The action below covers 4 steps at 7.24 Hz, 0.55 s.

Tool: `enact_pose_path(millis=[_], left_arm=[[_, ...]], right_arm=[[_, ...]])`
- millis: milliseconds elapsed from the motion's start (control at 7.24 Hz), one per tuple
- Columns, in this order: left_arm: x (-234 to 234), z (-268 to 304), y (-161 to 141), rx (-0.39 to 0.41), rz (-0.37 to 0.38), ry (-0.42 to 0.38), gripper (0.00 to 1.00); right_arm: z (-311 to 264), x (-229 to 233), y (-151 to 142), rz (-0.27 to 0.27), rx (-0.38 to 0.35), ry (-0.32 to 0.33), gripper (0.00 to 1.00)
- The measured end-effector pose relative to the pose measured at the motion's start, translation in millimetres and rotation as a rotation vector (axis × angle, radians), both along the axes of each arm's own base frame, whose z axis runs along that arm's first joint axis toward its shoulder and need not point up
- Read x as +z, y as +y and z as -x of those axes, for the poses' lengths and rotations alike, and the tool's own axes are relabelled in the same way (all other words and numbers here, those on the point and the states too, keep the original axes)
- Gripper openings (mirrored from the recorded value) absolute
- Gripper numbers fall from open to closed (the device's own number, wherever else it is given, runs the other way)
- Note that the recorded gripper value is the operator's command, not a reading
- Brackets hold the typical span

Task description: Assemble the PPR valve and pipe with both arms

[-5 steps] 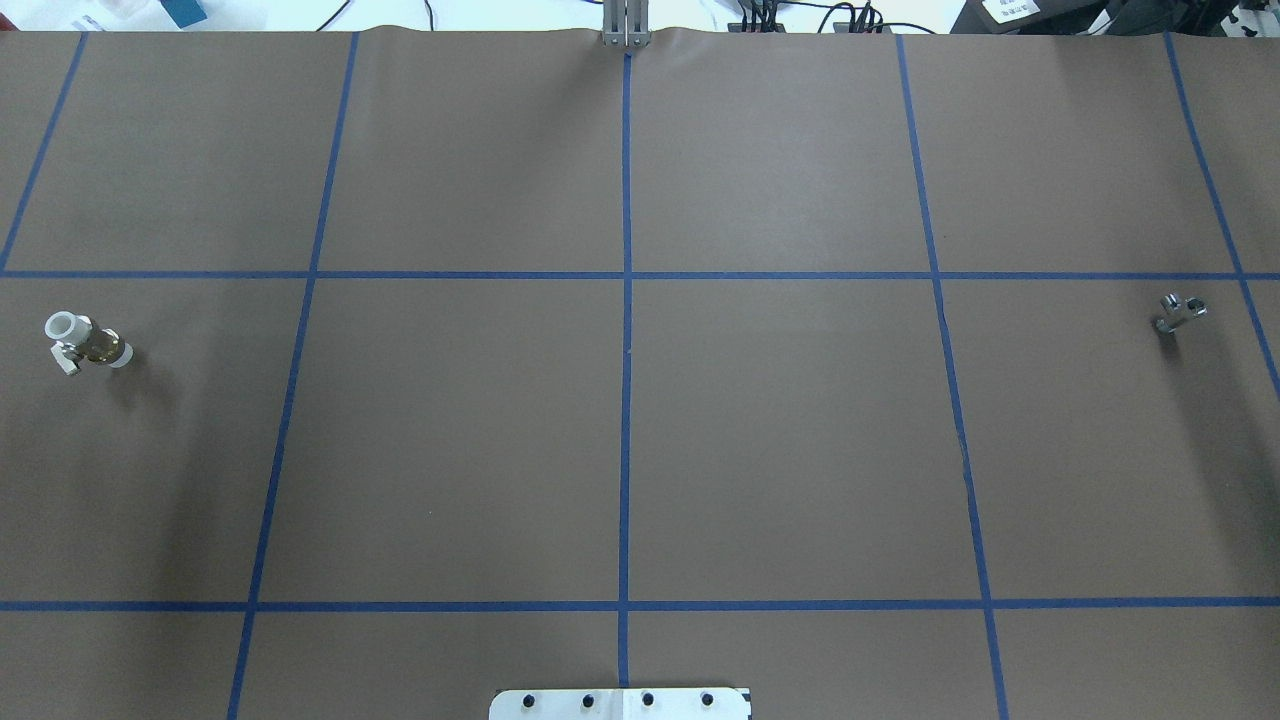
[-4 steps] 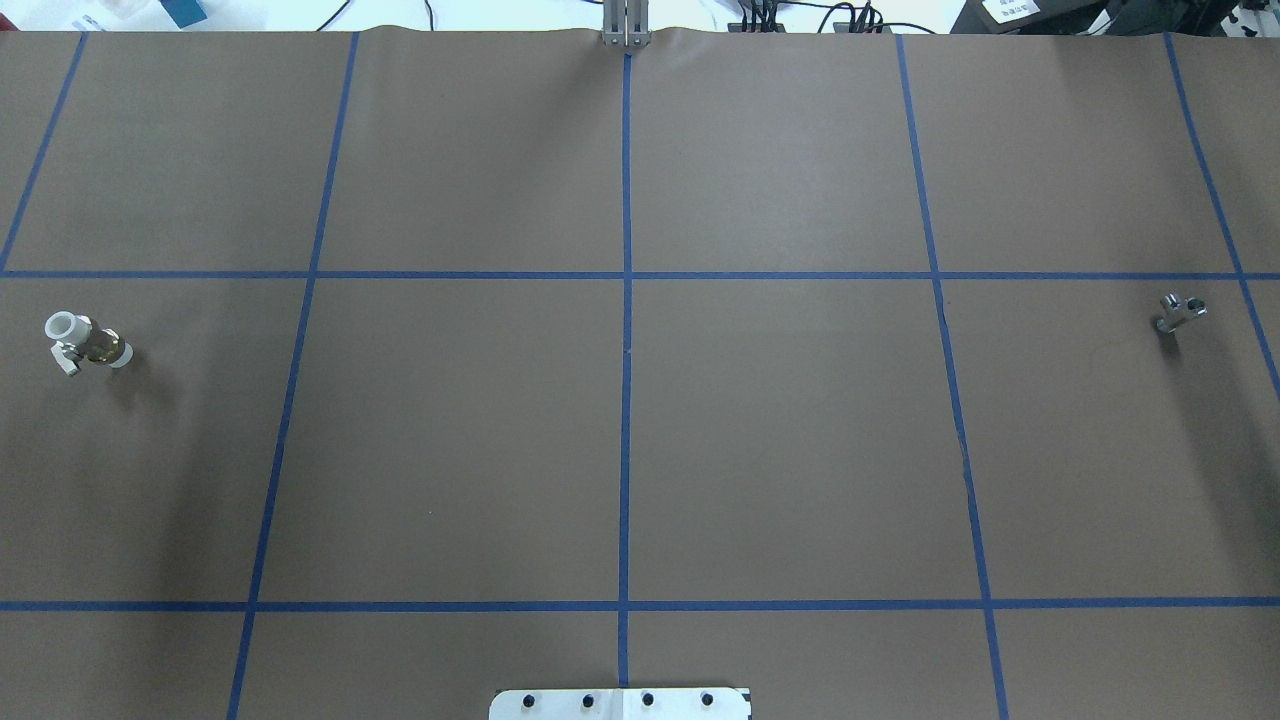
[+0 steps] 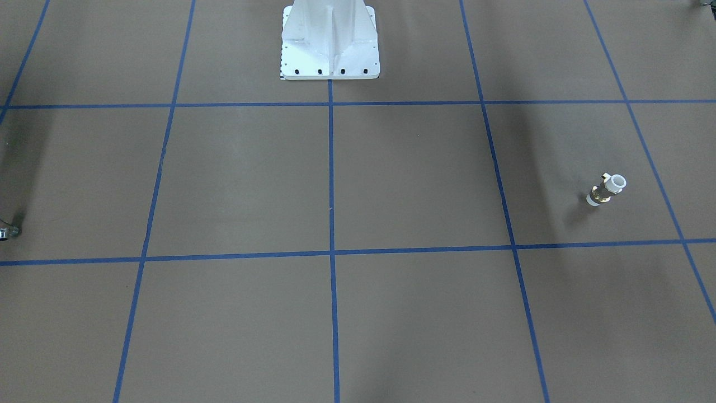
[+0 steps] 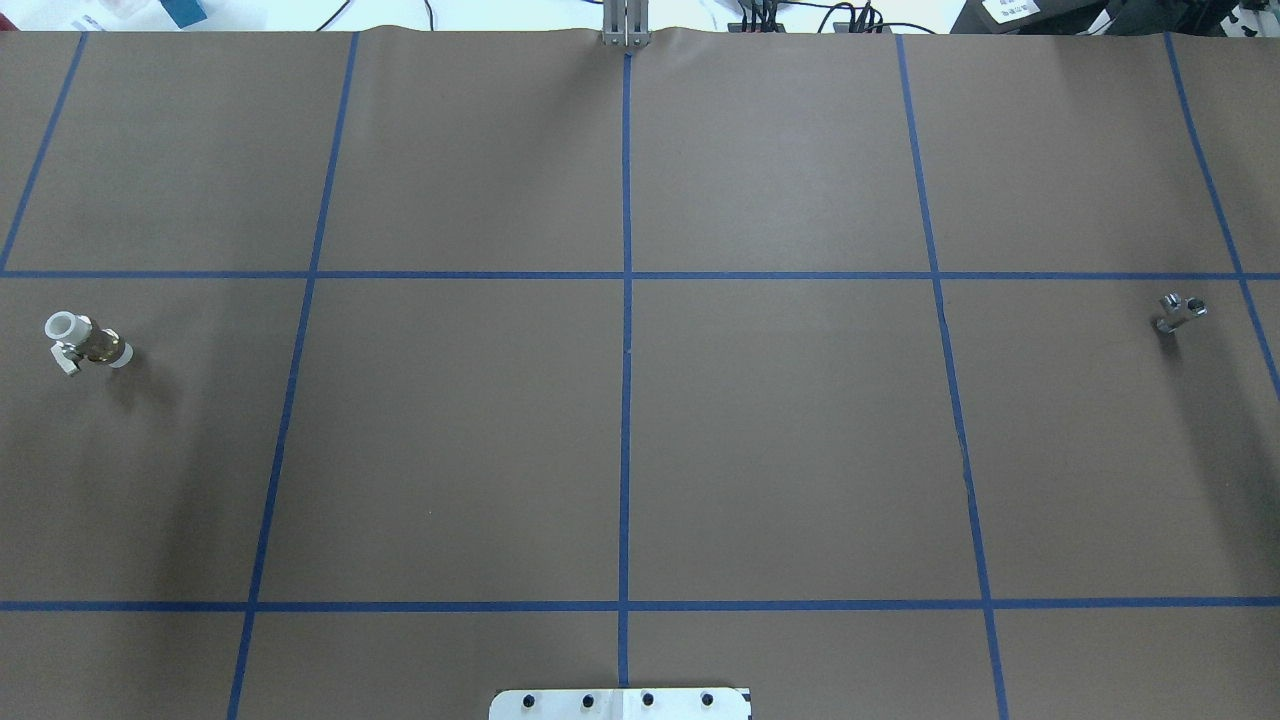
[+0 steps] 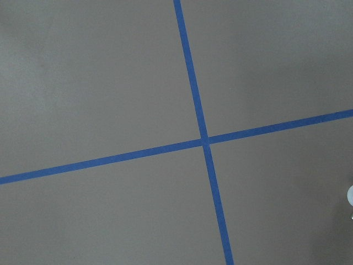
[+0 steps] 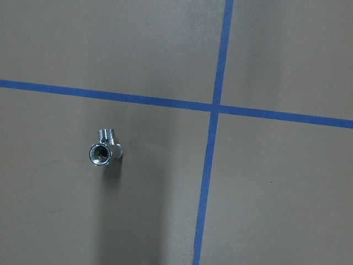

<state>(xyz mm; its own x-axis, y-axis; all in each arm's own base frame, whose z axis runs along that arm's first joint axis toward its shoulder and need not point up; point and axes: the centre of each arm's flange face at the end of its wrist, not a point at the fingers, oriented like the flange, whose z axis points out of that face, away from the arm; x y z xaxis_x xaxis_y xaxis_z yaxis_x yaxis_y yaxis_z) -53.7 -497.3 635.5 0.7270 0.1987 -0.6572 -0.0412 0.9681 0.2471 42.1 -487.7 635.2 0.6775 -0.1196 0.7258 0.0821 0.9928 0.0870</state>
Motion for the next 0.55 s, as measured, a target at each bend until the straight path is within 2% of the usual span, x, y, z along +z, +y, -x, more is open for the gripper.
enact_pose_path(millis=[552], left_arm=[[2,-7,13,0.014,0.004,0.001,1.00]], right_arm=[[0,-10,2,-0.020,0.001,0.000,1.00]])
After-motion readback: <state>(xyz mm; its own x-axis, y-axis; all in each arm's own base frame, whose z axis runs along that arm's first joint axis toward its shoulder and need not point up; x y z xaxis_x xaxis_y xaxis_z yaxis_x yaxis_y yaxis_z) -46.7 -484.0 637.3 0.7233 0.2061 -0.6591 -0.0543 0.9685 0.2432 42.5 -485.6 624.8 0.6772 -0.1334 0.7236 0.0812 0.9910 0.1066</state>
